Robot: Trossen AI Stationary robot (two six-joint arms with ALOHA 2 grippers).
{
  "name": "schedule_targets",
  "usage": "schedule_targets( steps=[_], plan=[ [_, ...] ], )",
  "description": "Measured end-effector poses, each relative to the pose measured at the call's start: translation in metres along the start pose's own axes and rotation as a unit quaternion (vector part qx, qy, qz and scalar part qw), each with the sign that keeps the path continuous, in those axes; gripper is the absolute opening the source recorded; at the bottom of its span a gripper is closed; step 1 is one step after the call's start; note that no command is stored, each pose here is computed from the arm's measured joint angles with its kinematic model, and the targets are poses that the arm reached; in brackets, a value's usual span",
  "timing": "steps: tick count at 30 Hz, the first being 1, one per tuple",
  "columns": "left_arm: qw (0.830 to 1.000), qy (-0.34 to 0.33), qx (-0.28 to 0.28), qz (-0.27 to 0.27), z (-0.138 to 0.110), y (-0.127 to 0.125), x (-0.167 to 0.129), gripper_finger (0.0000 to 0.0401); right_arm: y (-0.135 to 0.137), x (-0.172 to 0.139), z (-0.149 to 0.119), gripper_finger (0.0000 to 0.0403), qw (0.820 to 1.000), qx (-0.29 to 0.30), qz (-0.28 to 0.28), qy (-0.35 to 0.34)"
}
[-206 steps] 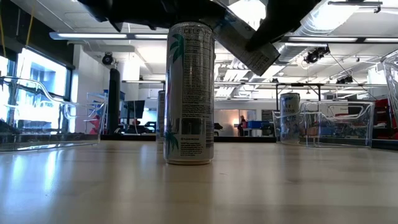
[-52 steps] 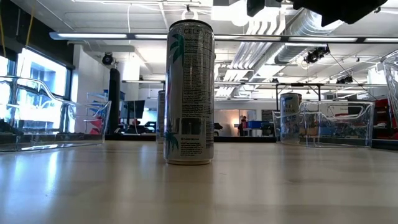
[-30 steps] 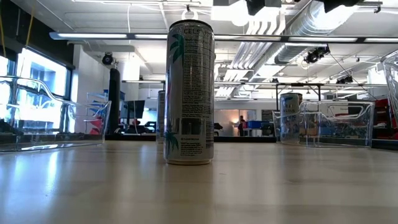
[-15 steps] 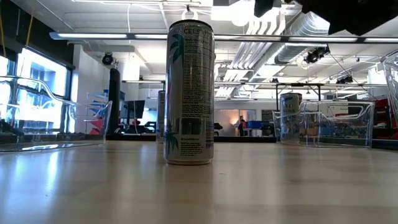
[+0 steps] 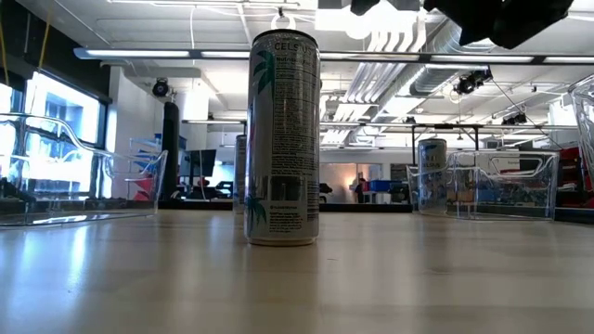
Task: Sort soda cans
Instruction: Put the white-blue soda can into the top transparent bin
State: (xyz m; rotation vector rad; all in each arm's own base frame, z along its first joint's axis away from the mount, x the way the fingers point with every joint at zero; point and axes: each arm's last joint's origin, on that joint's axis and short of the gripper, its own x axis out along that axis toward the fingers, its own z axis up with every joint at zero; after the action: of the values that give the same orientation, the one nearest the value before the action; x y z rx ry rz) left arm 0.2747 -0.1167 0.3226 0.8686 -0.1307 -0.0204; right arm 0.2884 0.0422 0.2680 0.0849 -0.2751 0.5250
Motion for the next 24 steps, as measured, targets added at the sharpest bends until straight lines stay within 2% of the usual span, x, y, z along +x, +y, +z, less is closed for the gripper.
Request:
schedule_targets(
  steps=[7, 12, 15, 17, 21, 24],
  plan=[
    [1.0, 0.001, -0.001, 0.001, 0.001, 0.0, -0.001, 0.0248, 0.001, 0.0, 0.001, 0.0242, 1.0, 0.005, 0.001, -0.005],
    [1.0, 0.012, -0.003, 0.005, 0.0, 0.0, -0.001, 0.0276, 0.001, 0.0, 0.002, 0.0239, 1.0, 0.018, -0.006, -0.008],
    [0.999, 0.049, 0.004, 0.021, -0.003, 0.0, -0.001, 0.0292, 0.003, -0.003, 0.009, 0.0239, 0.999, 0.029, -0.03, 0.005],
    [0.995, 0.097, 0.015, 0.035, -0.008, -0.001, -0.002, 0.0297, 0.005, -0.008, 0.017, 0.0239, 0.998, 0.031, -0.057, 0.019],
    [0.977, 0.2, 0.033, 0.063, -0.017, -0.002, -0.006, 0.0301, 0.008, -0.022, 0.041, 0.0239, 0.985, 0.036, -0.158, 0.066],
    [0.958, 0.275, 0.038, 0.075, -0.028, -0.008, -0.01, 0.0302, 0.01, -0.03, 0.067, 0.0239, 0.955, 0.027, -0.254, 0.153]
  ],
)
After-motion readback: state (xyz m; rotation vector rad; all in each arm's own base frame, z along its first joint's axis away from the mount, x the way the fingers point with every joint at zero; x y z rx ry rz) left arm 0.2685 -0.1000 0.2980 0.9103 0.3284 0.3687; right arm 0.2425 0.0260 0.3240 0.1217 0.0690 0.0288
